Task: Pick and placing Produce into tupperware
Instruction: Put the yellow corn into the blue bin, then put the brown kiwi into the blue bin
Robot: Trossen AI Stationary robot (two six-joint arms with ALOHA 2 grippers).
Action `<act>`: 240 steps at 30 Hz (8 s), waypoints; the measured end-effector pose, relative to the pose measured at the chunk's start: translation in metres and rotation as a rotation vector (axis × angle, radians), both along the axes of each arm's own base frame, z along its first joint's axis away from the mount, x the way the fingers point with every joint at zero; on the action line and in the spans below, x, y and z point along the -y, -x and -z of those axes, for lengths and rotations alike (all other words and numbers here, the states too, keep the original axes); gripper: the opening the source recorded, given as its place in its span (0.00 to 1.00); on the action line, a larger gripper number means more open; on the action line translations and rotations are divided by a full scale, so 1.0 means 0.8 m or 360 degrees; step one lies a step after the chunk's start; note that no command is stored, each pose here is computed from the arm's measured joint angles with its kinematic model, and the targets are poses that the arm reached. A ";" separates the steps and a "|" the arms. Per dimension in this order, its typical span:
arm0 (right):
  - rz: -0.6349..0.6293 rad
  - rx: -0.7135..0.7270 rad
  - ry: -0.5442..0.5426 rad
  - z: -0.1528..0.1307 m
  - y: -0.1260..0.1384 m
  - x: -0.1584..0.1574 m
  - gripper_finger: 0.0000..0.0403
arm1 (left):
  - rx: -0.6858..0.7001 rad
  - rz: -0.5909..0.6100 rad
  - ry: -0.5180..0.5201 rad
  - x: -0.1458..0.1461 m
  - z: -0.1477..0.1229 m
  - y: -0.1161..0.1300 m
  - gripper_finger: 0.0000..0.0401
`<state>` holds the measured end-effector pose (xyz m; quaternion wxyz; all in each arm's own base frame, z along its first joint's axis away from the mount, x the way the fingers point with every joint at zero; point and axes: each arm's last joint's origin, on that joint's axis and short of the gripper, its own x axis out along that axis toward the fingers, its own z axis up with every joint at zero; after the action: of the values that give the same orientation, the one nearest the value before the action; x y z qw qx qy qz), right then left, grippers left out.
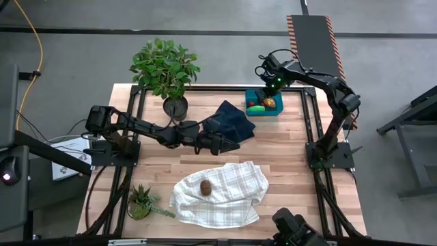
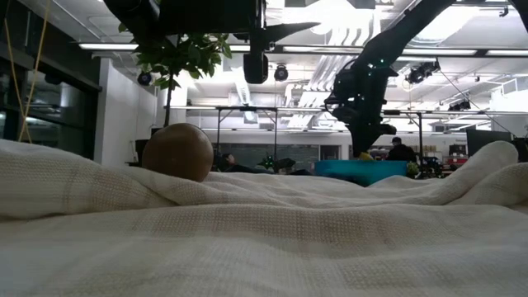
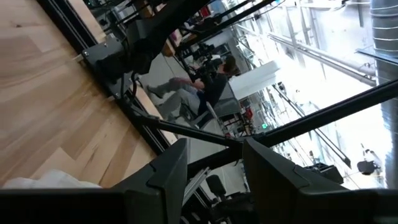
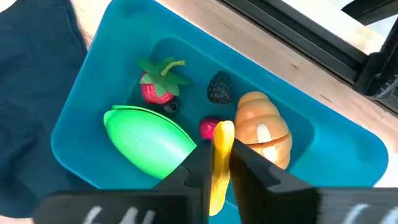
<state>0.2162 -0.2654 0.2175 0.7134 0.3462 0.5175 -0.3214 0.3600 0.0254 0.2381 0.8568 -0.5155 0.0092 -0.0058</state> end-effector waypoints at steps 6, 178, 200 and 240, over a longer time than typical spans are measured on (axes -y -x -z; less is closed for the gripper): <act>-0.0012 0.0011 0.0019 0.000 -0.001 0.001 0.24 | -0.0029 0.0143 0.0126 0.003 0.002 0.000 0.36; -0.1263 0.0942 0.0199 -0.192 -0.023 -0.421 0.27 | -0.1736 0.0822 -0.1218 0.179 0.073 0.013 0.98; -0.1248 0.0946 0.0220 -0.193 -0.024 -0.421 0.27 | -0.1739 0.0823 -0.1276 0.180 0.086 0.008 0.98; -0.1238 0.0952 0.0213 -0.193 -0.024 -0.421 0.27 | -0.1738 0.0850 -0.1287 0.182 0.093 0.005 0.81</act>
<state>0.2351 0.0712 0.3720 0.9184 0.1579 0.3593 0.0495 0.3561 -0.1199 0.1637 0.8229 -0.0684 0.5621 0.0470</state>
